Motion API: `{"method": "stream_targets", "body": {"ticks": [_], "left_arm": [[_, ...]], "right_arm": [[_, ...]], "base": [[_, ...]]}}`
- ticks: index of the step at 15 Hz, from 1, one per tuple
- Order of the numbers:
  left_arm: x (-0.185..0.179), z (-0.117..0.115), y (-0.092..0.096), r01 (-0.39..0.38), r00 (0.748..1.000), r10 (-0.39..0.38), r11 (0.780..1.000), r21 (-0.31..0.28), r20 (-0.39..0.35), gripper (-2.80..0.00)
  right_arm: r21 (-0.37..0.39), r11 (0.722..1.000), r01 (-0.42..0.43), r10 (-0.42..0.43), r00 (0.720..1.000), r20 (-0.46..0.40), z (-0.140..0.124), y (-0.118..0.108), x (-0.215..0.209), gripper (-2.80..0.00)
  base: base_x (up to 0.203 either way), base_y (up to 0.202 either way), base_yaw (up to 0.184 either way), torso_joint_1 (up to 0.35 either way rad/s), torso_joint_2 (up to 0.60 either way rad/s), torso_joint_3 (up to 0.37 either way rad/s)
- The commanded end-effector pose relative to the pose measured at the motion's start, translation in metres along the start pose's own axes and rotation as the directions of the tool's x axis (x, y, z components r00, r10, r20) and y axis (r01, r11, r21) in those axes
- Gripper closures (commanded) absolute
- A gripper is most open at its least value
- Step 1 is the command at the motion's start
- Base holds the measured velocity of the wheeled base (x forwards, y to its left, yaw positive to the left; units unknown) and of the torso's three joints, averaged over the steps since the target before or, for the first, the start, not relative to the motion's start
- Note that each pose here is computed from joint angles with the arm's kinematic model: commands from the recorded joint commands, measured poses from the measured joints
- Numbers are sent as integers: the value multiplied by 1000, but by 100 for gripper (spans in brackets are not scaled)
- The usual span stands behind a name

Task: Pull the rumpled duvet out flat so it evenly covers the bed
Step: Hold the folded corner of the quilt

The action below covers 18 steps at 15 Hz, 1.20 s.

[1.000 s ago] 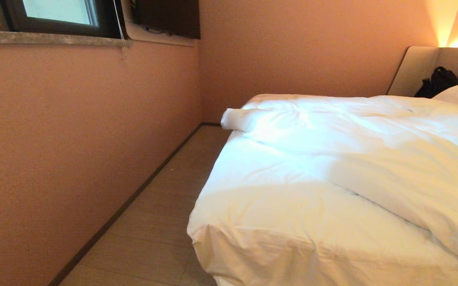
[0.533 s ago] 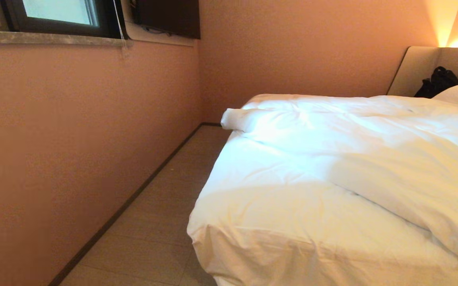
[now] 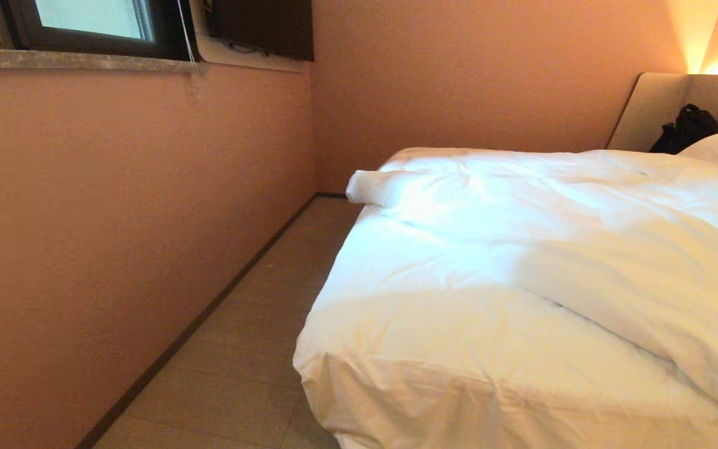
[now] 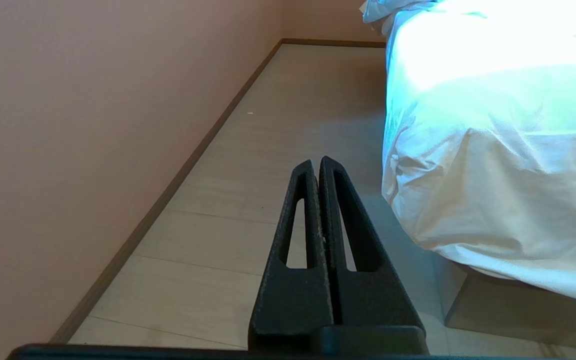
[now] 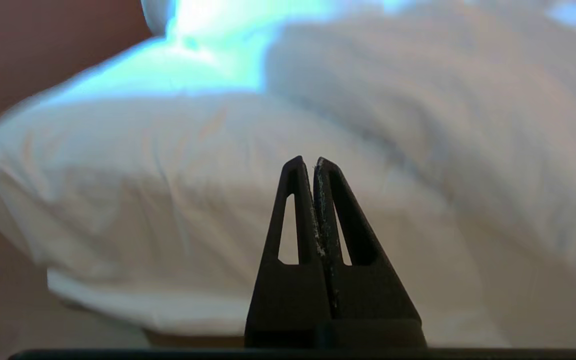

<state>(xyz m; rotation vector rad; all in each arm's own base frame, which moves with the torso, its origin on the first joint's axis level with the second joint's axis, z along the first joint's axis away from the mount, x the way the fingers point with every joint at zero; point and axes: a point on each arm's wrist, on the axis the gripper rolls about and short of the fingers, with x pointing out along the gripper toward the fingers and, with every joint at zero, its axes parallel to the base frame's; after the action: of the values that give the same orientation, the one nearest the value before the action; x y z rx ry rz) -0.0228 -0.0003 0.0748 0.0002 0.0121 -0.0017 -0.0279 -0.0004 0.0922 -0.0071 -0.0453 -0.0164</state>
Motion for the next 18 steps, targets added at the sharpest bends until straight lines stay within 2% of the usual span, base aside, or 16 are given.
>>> {"method": "stream_targets", "body": {"ticks": [1,4,9,13,16,18], "left_arm": [[0,0,0,0,1000,0,1000,0,0,0],[0,0,0,-1,1000,1,1000,0,0,0],[0,0,0,-2,1000,2,1000,0,0,0],[0,0,0,0,1000,0,1000,0,0,0],[0,0,0,0,1000,0,1000,0,0,0],[0,0,0,0,1000,0,1000,0,0,0]], "right_arm": [[3,1000,-1,1,1000,-18,25,0,-4,0],[6,1000,-4,5,997,-83,62,0,8,0],[14,1000,3,-1,991,-131,112,0,54,0],[95,995,20,-3,984,-180,151,1,120,0],[137,990,41,-8,972,-235,161,1,177,0],[143,987,74,-32,960,-277,158,-2,221,0]], "base": [[0,0,0,0,0,0],[0,0,0,0,0,0],[0,0,0,0,0,0],[0,0,0,0,0,0],[0,0,0,0,0,0],[0,0,0,0,0,0]]}}
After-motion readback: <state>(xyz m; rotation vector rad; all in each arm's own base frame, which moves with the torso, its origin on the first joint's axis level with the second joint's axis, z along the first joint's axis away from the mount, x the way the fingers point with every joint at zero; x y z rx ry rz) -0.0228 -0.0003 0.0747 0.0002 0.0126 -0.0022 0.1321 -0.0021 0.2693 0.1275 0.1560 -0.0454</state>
